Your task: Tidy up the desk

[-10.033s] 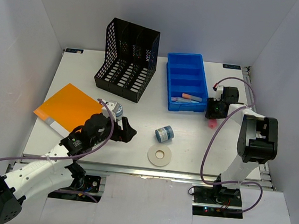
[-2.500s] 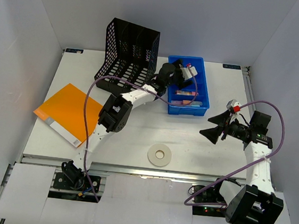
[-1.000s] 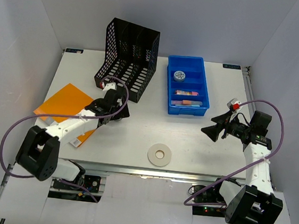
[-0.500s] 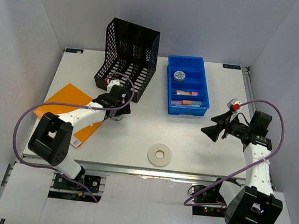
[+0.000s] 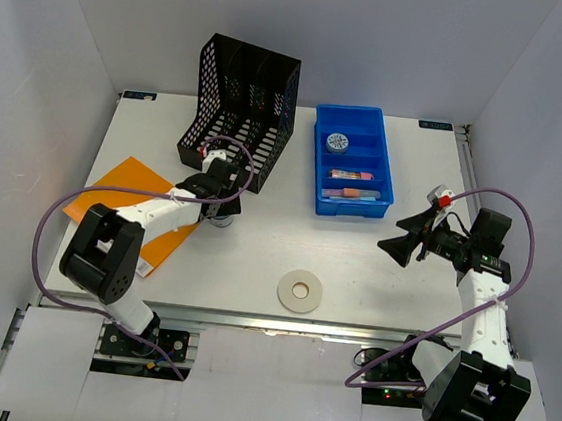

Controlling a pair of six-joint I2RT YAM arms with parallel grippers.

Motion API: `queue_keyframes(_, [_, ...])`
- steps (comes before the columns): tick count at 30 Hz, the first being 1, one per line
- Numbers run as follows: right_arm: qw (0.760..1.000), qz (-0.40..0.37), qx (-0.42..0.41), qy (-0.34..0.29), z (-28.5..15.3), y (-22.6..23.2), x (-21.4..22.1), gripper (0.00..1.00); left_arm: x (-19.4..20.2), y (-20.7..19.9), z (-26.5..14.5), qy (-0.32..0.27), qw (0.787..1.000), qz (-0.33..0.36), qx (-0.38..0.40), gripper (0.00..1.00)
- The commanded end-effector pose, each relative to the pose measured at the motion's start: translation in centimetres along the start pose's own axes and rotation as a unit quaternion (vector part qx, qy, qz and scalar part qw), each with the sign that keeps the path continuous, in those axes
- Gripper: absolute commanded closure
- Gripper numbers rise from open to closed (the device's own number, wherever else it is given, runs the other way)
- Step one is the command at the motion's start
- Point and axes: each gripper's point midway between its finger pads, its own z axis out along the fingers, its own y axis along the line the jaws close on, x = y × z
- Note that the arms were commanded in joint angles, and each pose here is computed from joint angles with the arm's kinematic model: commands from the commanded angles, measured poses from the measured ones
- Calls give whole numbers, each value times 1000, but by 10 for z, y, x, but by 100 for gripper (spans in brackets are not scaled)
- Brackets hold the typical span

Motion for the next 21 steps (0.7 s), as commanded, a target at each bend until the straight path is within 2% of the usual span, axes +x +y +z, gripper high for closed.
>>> queue_keyframes(1, [999, -24, -42, -18, -1, 17, -9, 10, -29, -30, -38, -31, 994, -9, 104, 68])
queue_keyframes(3, [997, -41, -63, -15, 0, 25, -6, 10, -29, -48, -57, -33, 985, 4, 171, 72])
queue_keyframes(4, [996, -52, -74, -11, 2, 30, -5, 10, -24, -63, -70, -25, 973, 22, 228, 74])
queue_keyframes(5, [994, -65, -85, -7, 3, 34, -5, 10, -14, -82, -89, -9, 950, 52, 308, 75])
queue_keyframes(9, [981, -126, -143, 22, 6, 59, 8, 10, 12, -121, -145, 16, 858, 120, 500, 79])
queue_keyframes(10, [976, -149, -160, 25, 5, 68, 7, 10, 19, -127, -161, 23, 825, 141, 546, 80])
queue_keyframes(13, [959, -205, -194, 29, 2, 82, 1, 10, 26, -138, -178, 42, 783, 160, 599, 80])
queue_keyframes(16, [943, -258, -207, 32, 6, 87, -11, 10, 33, -153, -196, 73, 732, 180, 653, 82])
queue_keyframes(17, [939, -267, -212, 35, 7, 89, -11, 10, 35, -156, -197, 77, 726, 184, 658, 82])
queue_keyframes(21, [889, -384, -250, 21, 19, 113, -14, 10, 40, -178, -221, 84, 666, 236, 703, 82])
